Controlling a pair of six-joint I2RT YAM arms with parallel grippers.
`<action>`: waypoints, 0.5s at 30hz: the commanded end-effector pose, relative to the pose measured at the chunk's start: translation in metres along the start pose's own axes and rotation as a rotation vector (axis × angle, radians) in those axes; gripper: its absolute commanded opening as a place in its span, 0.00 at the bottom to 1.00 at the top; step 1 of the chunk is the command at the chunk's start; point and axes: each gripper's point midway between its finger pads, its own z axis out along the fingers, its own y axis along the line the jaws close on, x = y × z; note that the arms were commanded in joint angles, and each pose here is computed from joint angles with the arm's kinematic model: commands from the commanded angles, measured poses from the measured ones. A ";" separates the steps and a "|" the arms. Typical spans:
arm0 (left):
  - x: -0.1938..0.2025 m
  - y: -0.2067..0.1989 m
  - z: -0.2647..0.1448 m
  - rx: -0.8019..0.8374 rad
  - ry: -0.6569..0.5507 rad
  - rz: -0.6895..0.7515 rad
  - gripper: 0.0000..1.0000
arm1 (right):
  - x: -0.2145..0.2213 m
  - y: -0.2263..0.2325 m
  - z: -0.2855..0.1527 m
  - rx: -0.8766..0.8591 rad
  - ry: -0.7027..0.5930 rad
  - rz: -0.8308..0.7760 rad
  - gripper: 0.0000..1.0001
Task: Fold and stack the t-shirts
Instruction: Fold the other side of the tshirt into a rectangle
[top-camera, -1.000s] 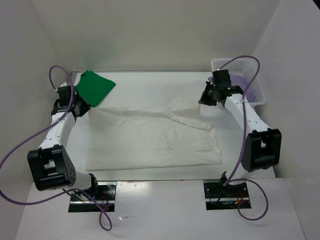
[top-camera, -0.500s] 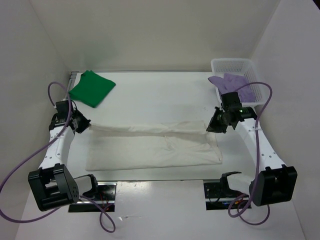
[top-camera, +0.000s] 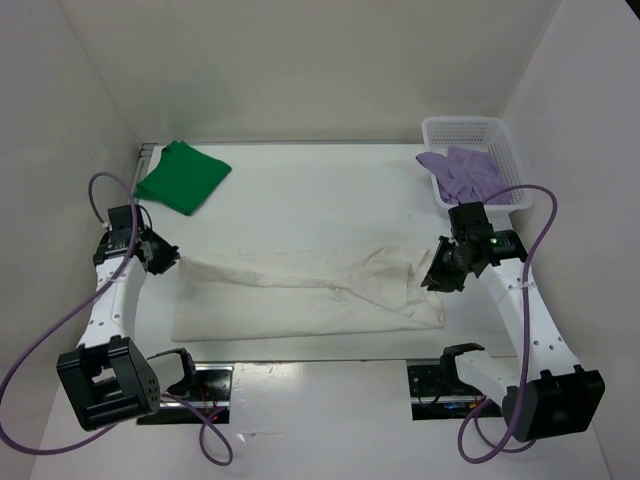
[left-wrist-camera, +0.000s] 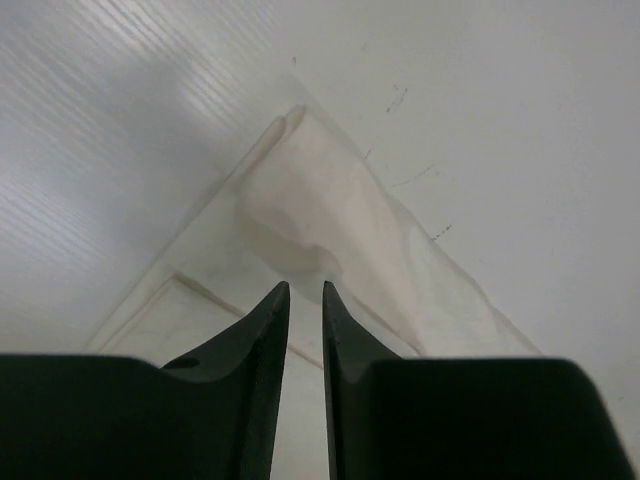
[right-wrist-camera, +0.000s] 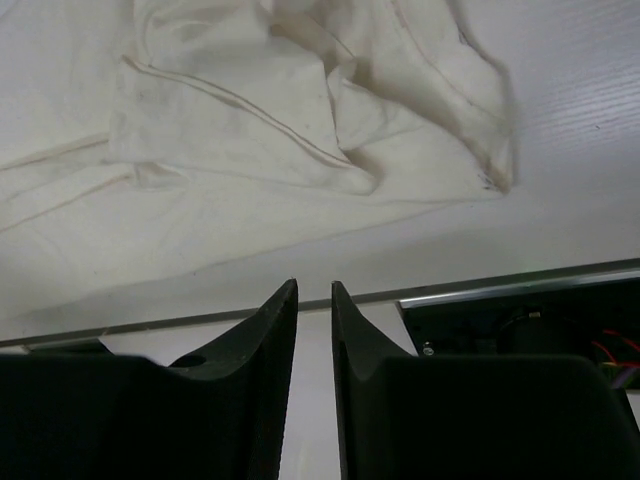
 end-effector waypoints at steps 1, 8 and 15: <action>-0.021 0.001 -0.012 -0.038 -0.074 -0.045 0.28 | 0.004 -0.003 -0.013 0.013 0.004 -0.022 0.25; -0.050 -0.043 -0.022 0.131 -0.120 -0.033 0.24 | 0.004 0.043 0.015 -0.162 0.049 -0.105 0.00; 0.010 -0.067 0.018 0.248 0.032 0.038 0.25 | -0.035 0.131 0.065 -0.281 -0.067 -0.201 0.01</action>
